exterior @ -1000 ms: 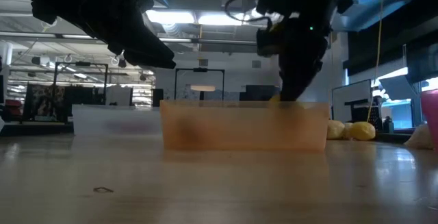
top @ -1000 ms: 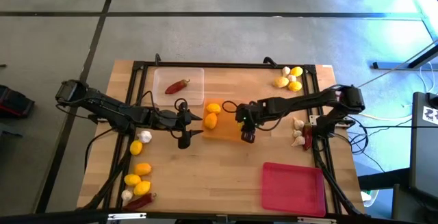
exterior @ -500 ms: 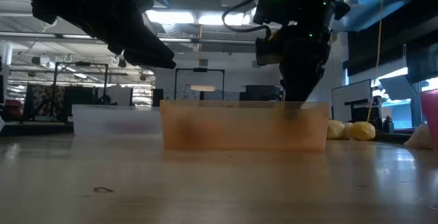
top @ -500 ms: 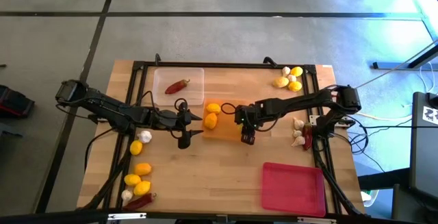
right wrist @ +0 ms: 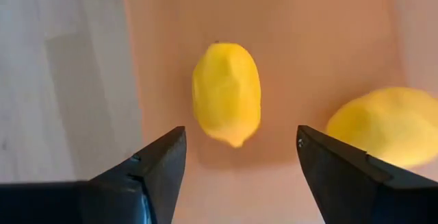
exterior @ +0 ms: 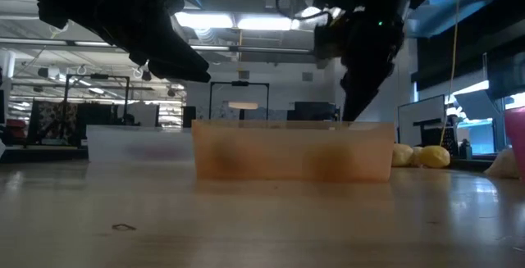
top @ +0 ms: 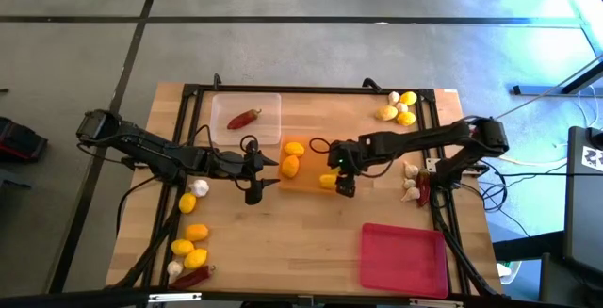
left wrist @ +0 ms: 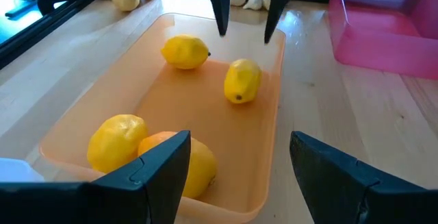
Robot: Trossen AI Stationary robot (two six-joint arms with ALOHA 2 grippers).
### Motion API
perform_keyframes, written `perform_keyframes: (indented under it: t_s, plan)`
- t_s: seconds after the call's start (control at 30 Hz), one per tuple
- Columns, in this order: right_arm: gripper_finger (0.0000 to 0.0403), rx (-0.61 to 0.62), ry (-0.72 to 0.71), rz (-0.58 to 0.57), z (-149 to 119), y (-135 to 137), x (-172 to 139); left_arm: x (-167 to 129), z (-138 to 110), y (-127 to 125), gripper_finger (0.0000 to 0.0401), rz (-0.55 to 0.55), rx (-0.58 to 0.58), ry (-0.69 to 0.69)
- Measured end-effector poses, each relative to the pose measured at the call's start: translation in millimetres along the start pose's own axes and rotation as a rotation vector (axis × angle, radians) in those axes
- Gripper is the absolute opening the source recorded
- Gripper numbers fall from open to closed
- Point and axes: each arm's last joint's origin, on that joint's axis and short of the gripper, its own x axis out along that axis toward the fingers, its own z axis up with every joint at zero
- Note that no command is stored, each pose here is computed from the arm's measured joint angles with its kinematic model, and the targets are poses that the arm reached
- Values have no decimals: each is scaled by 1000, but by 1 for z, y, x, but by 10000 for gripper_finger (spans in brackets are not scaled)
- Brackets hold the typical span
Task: Sort produce into baskets
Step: Put the lemon into the orange bin
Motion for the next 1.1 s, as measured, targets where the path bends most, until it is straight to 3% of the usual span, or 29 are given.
perform_keyframes:
  t_s: [0.2, 0.5, 0.87, 1.1]
  plan:
    - [268, -15, -31, -22, -8, -1, -31, 0, 0, 0, 246, 0, -1, 0]
    - [269, -2, -40, -179, -28, -16, -66, 0, 0, 0, 246, 0, -1, 0]
    - [269, 152, -1, -335, -66, -67, -63, 0, 0, 0, 246, 0, -1, 0]
    - [269, 119, 28, -436, -73, -76, -57, 0, 0, 0, 246, 0, -1, 0]
